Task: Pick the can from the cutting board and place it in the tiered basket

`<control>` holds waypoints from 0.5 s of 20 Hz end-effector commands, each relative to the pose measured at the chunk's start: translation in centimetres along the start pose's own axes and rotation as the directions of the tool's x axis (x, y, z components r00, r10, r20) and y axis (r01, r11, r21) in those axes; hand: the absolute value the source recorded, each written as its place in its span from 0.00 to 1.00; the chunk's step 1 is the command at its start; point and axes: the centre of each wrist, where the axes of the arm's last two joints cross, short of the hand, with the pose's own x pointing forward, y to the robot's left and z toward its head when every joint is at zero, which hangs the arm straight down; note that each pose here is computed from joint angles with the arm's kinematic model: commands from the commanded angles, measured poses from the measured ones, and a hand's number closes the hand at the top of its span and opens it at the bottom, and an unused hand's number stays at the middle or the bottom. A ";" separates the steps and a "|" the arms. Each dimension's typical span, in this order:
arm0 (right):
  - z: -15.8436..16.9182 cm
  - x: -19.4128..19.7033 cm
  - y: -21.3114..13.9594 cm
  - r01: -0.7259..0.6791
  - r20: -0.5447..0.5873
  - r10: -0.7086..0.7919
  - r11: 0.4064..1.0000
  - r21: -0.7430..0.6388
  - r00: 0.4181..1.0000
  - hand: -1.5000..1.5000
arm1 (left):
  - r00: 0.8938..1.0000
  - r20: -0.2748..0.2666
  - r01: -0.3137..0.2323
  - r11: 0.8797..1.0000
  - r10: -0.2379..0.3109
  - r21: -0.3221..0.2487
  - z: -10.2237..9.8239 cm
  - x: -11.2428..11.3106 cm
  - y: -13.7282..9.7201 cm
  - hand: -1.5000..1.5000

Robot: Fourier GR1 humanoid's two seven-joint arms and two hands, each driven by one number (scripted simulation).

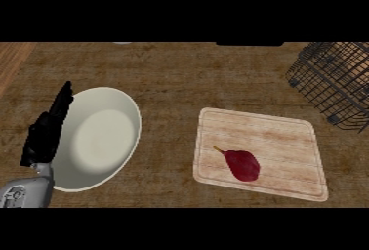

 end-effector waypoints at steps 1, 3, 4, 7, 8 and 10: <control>-2.0 -0.8 0.5 -0.193 -0.029 0.192 0.981 -0.036 0.981 1.00 | 1.000 0.006 -0.003 1.000 0.003 -0.004 -2.2 1.4 1.0 0.50; -1.3 -3.2 -0.5 -0.276 -0.059 0.274 0.960 -0.039 0.960 1.00 | 1.000 -0.002 -0.003 1.000 0.003 -0.009 -0.5 -0.1 -1.6 0.50; -2.9 -2.7 -1.0 -0.280 -0.069 0.276 0.958 -0.057 0.959 1.00 | 1.000 0.017 0.002 1.000 -0.002 -0.002 -1.0 -0.1 -1.6 0.50; -3.0 -6.0 0.8 -0.300 -0.082 0.295 0.952 -0.053 0.952 1.00 | 1.000 0.013 -0.007 1.000 0.007 -0.018 -1.2 1.0 -0.1 0.50; -4.4 -5.9 0.2 -0.282 -0.074 0.279 0.958 -0.041 0.957 1.00 | 1.000 0.011 0.001 1.000 -0.001 -0.002 -0.5 -1.2 -0.8 0.50; -4.7 -6.9 0.9 -0.281 -0.051 0.281 0.960 -0.004 0.958 1.00 | 1.000 0.011 0.006 1.000 -0.006 0.008 0.0 0.4 -0.6 0.50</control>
